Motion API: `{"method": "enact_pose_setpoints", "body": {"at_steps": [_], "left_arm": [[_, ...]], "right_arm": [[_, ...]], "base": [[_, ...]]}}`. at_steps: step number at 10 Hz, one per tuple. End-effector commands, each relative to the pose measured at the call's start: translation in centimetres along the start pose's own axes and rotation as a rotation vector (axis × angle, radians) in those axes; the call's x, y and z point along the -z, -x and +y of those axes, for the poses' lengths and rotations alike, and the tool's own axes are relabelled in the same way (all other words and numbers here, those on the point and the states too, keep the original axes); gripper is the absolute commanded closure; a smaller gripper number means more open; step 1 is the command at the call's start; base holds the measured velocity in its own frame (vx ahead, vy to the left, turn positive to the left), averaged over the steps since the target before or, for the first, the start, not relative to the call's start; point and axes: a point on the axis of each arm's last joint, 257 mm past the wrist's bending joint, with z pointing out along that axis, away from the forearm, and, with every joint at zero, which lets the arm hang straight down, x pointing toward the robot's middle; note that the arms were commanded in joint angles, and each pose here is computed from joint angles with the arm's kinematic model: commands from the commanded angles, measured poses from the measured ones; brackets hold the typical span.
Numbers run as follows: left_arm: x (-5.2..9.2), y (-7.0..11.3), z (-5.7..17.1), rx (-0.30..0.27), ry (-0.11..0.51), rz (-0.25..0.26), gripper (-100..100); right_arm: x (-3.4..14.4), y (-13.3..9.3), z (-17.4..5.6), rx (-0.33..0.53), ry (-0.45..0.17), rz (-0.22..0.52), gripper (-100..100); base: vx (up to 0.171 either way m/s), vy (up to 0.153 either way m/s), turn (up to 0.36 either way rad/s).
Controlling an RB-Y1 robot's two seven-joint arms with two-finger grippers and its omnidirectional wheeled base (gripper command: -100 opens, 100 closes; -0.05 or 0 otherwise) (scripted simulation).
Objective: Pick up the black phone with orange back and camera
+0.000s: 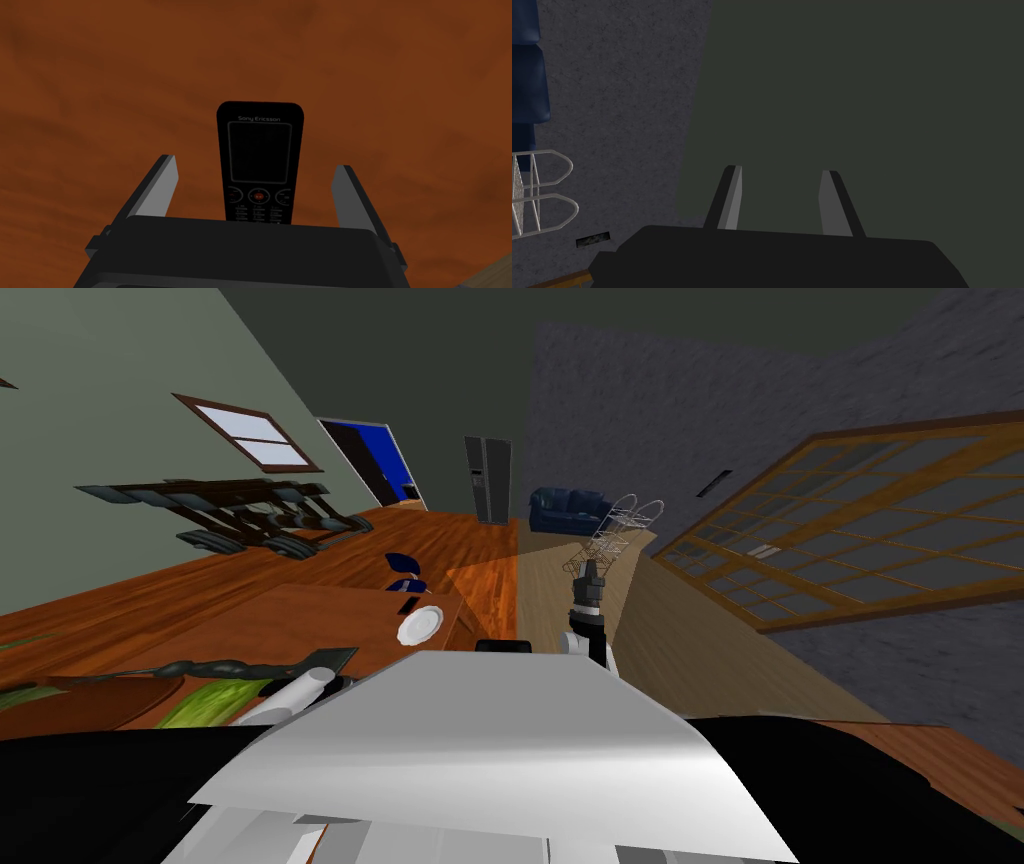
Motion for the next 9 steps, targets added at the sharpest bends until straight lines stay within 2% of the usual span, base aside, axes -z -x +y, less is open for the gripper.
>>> {"method": "enact_pose_setpoints", "body": {"at_steps": [1, 2, 3, 4, 5, 6, 7, 9], "left_arm": [[-0.2, -1.1, 0.0, 0.008, -0.001, 0.010, -100], [-0.3, -0.4, -0.2, 0.020, -0.002, -0.003, -100], [-0.3, -2.1, -0.1, 0.018, -0.003, 0.018, -100], [-0.5, -0.9, -0.4, 0.039, -0.005, -0.003, -100], [-0.4, -2.2, -0.5, 0.043, -0.008, 0.012, -100], [-0.6, -1.3, -0.7, 0.057, -0.010, -0.003, -100], [-0.4, -3.0, -0.7, 0.058, -0.013, 0.017, -100], [-0.6, -1.8, -1.0, 0.077, -0.016, -0.003, -100]], "right_arm": [[0.0, 0.0, 0.0, 0.000, 0.000, 0.000, 0], [0.0, 0.0, 0.0, 0.000, 0.000, 0.000, 0], [0.0, 0.0, 0.0, 0.000, 0.000, 0.000, 0], [0.0, 0.0, 0.0, 0.000, 0.000, 0.000, 0], [0.0, 0.0, 0.0, 0.000, 0.000, 0.000, 0], [0.0, 0.0, 0.0, 0.000, 0.000, 0.000, 0], [0.0, 0.0, 0.0, 0.000, 0.000, 0.000, 0], [0.0, 0.0, 0.0, 0.000, 0.000, 0.000, 0]], "base": [[-0.053, -0.008, -0.100], [-0.062, -0.005, -0.084], [-0.086, -0.031, -0.138], [-0.068, -0.024, -0.060], [-0.079, -0.021, -0.109], [-0.069, -0.005, -0.059], [-0.079, -0.014, -0.117], [-0.053, -0.018, -0.029]]}}
